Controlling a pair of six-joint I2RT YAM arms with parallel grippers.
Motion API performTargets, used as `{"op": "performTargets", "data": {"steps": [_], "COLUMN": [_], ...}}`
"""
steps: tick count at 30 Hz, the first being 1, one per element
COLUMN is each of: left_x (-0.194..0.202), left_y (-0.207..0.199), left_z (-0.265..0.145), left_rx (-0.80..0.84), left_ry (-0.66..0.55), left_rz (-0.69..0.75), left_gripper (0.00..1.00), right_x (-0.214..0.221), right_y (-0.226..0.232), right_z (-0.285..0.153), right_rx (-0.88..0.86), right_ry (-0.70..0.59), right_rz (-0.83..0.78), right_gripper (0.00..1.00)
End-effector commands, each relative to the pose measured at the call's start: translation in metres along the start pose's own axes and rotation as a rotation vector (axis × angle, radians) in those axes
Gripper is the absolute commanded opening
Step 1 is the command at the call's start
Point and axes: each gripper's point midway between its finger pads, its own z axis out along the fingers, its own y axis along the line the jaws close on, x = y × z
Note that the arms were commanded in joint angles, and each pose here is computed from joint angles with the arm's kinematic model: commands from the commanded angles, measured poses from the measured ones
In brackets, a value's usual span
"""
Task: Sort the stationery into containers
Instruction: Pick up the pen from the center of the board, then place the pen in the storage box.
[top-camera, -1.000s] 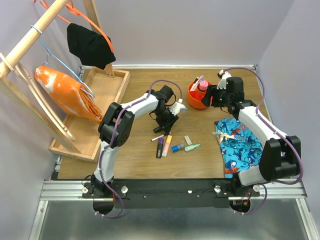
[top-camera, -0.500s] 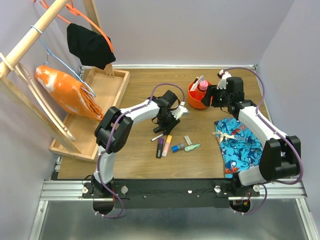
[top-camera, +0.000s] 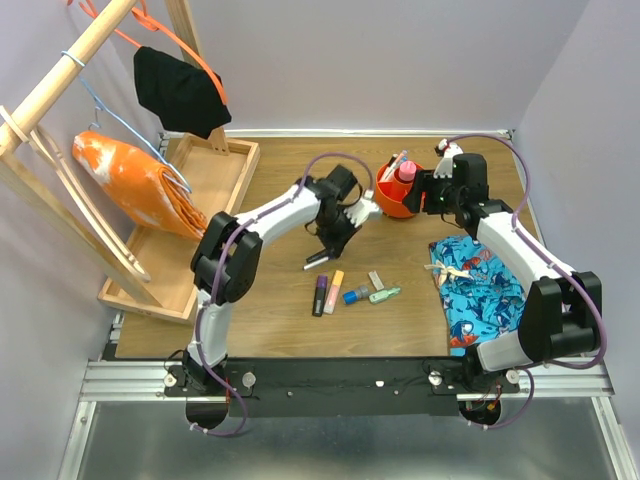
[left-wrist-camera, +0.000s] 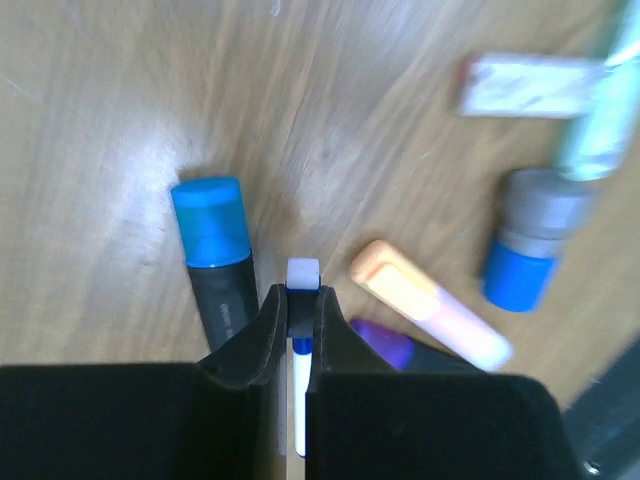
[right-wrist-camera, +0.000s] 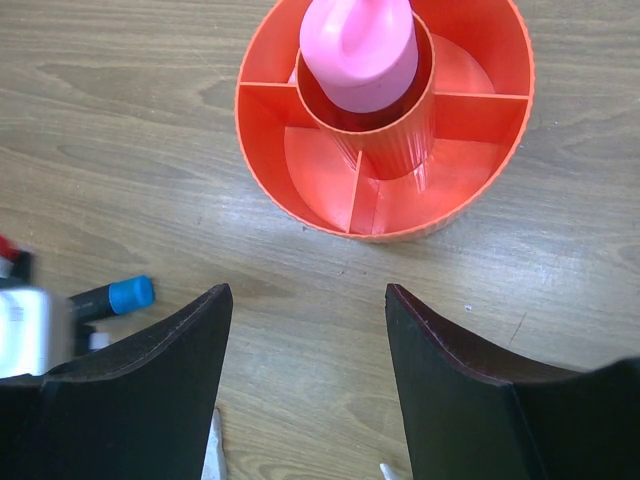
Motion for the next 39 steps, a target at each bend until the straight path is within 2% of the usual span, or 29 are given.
{"op": "performTargets", "data": {"steps": [1,2,3,5,6,8,9,10,11,12,15,20,21,27,39], "left_x": [-0.072,-0.084,-0.108,-0.129,-0.150,-0.167,-0.184,-0.194,-0.203,-0.218,-0.245,-0.269,-0.278,-0.296,-0.306], "left_y": [-0.039,-0.044,-0.044,-0.044,-0.038,-0.024,-0.008,-0.003,0.000,0.013,0.020,0.041,0.040,0.054,0.080], "left_z": [-0.076,-0.087,-0.119,-0.127,-0.140,-0.147,-0.135,-0.154,-0.160,-0.158,-0.186,-0.172,-0.183,-0.170,-0.122], "left_rx": [0.227,0.265,0.267,0.335,0.317,0.294,0.258,0.222,0.209,0.149,0.063,0.046,0.027,-0.026,-0.007], "left_ry": [-0.175,-0.203,-0.275,-0.336,-0.423,-0.516,-0.612,-0.704,-0.772,-0.897,-1.106,-1.212,-1.259,-1.281,-1.289], "left_rz": [0.045,0.045,0.063,0.059,0.103,0.107,0.143,0.179,0.179,0.246,0.356,0.382,0.405,0.387,0.325], "left_gripper": [0.04,0.04,0.04,0.04,0.04,0.05,0.05,0.05,0.05,0.05,0.05,0.06,0.06,0.09,0.08], "right_x": [-0.011,-0.014,-0.014,-0.016,-0.016,-0.020,-0.023,-0.024,-0.025,-0.026,-0.030,-0.034,-0.035,-0.032,-0.033], "right_y": [0.000,0.001,0.000,-0.003,-0.004,-0.006,-0.006,-0.006,-0.007,-0.007,-0.010,-0.012,-0.012,-0.015,-0.022], "right_z": [-0.005,-0.005,-0.005,-0.003,-0.003,-0.002,-0.002,-0.002,-0.001,0.000,0.001,0.002,0.002,0.001,0.002], "right_rx": [0.005,0.004,0.008,0.020,0.027,0.036,0.041,0.042,0.045,0.048,0.065,0.075,0.075,0.089,0.125], "right_ry": [-0.009,-0.011,-0.011,-0.012,-0.013,-0.025,-0.033,-0.037,-0.036,-0.038,-0.046,-0.063,-0.064,-0.058,-0.023], "right_rz": [-0.009,-0.011,-0.015,-0.021,-0.023,-0.026,-0.026,-0.025,-0.023,-0.024,-0.031,-0.036,-0.034,-0.041,-0.075], "right_gripper": [0.71,0.71,0.71,0.71,0.71,0.71,0.71,0.71,0.71,0.71,0.71,0.71,0.71,0.71,0.71]}}
